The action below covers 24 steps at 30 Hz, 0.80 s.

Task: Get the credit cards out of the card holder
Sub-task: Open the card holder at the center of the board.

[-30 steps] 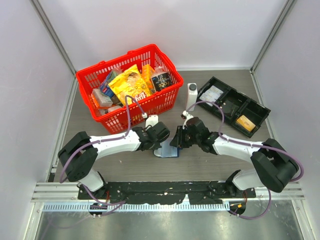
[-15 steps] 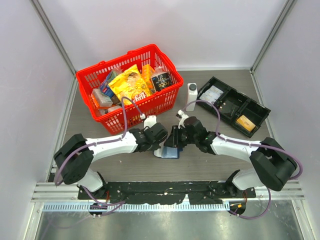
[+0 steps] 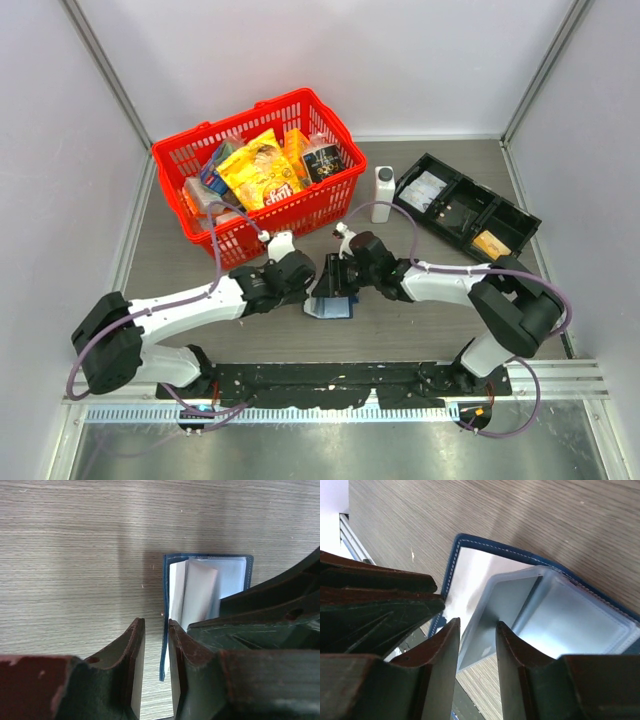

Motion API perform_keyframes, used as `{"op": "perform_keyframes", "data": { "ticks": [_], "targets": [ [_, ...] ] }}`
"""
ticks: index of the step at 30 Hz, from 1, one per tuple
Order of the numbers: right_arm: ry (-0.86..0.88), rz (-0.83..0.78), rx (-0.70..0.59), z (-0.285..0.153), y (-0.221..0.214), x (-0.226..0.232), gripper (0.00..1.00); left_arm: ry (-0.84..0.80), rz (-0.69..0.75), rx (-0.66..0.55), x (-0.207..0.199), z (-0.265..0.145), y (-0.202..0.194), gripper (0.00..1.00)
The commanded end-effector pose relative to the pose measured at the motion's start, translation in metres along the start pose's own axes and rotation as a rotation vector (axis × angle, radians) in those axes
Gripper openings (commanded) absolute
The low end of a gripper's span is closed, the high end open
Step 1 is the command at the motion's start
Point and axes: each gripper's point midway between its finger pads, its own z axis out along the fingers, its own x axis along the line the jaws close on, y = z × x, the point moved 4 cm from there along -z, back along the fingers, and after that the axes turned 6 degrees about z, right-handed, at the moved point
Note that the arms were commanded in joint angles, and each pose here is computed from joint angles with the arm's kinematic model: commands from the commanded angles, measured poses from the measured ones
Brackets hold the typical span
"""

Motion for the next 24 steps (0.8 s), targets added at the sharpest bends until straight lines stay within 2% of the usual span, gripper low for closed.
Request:
{"op": "perform_keyframes", "data": {
  "ticks": [1, 5, 10, 15, 24],
  "targets": [
    [0.093, -0.057, -0.021, 0.007, 0.015, 0.033, 0.43, 0.011, -0.052, -0.047, 0.007, -0.008, 0.007, 0.29],
    [0.052, -0.045, 0.009, 0.018, 0.011, 0.026, 0.51, -0.013, -0.078, -0.079, 0.010, -0.018, 0.011, 0.30],
    [-0.002, 0.004, 0.058, 0.032, 0.001, 0.007, 0.51, -0.045, -0.098, -0.099, 0.010, -0.028, 0.016, 0.31],
    [0.001, -0.010, 0.064, 0.031, 0.002, 0.010, 0.51, -0.114, -0.104, -0.083, -0.003, -0.030, 0.017, 0.31],
    [-0.086, -0.068, -0.036, 0.010, 0.017, 0.009, 0.42, -0.093, -0.123, -0.039, -0.005, -0.001, 0.014, 0.12]
  ]
}}
